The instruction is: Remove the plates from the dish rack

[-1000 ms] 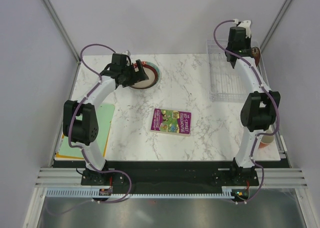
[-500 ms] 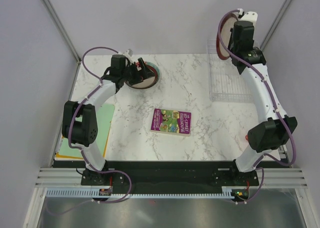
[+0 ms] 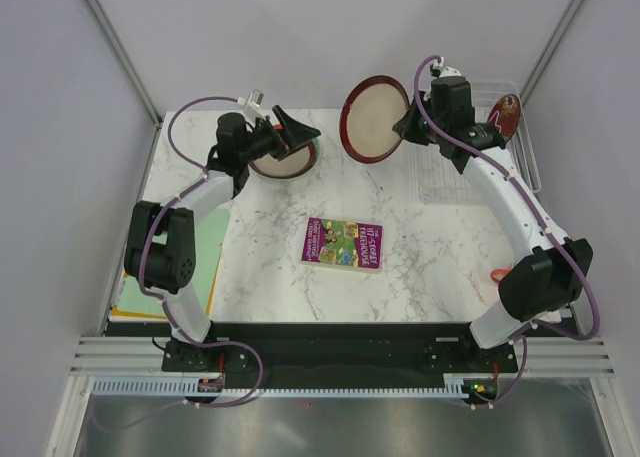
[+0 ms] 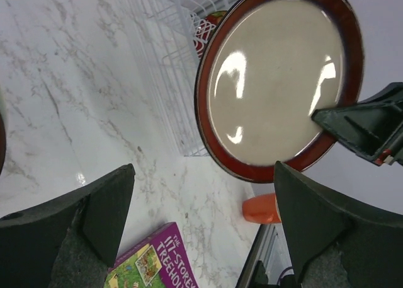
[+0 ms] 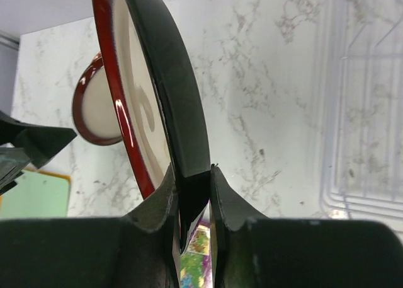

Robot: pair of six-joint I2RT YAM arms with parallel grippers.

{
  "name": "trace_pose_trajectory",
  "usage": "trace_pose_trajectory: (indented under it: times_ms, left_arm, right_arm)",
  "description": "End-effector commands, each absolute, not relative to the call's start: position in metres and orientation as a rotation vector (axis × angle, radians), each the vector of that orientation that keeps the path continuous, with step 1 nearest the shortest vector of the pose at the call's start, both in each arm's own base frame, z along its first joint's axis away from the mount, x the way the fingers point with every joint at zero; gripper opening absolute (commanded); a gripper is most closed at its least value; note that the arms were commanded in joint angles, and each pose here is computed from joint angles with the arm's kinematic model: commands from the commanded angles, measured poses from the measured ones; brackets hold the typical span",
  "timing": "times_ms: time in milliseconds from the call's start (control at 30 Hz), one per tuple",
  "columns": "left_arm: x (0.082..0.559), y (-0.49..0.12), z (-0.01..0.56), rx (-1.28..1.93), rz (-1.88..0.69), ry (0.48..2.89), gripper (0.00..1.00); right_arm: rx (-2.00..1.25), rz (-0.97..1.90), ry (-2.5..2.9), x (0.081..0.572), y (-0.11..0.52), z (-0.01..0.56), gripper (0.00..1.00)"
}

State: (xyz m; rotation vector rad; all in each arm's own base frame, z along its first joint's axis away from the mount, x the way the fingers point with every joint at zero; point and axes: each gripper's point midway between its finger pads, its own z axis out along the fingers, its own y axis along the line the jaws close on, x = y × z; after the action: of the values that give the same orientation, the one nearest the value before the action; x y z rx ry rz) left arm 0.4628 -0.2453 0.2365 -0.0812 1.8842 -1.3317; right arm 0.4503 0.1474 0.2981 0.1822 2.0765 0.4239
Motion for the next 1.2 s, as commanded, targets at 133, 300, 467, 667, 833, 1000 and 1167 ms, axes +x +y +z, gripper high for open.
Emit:
trace_pose_trajectory:
  times_ms: [133,300,467,667,833,1000,1167]
  left_arm:
    - [0.456,-0.265,0.253,-0.057,-1.55,1.755,0.95]
    - [0.453,-0.273,0.25,-0.044,-1.563,1.749,0.95]
    - [0.45,-0.281,0.265,-0.02,-1.609,1.691,0.94]
    - [0.45,-0.284,0.275,-0.001,-1.626,1.666,0.68]
    - [0.451,-0.287,0.271,0.007,-1.632,1.697,0.09]
    - [0.455,-0.285,0.262,-0.004,-1.577,1.741,0.02]
    - [0.466,-0.275,0.247,-0.032,-1.438,1.822,0.02]
  right_arm:
    - [0.178,0.887,1.7,0.421,0.197,0.417,0.0]
    - [0.162,0.954,1.708,0.414,0.211,0.413,0.0]
    - [0.151,0.987,1.722,0.408,0.221,0.407,0.0]
    - [0.135,1.008,1.731,0.402,0.228,0.4,0.0]
    - [0.126,1.036,1.732,0.399,0.232,0.399,0.0]
    - [0.139,1.034,1.75,0.4,0.232,0.389,0.1]
    - [0.135,0.994,1.762,0.403,0.229,0.383,0.6]
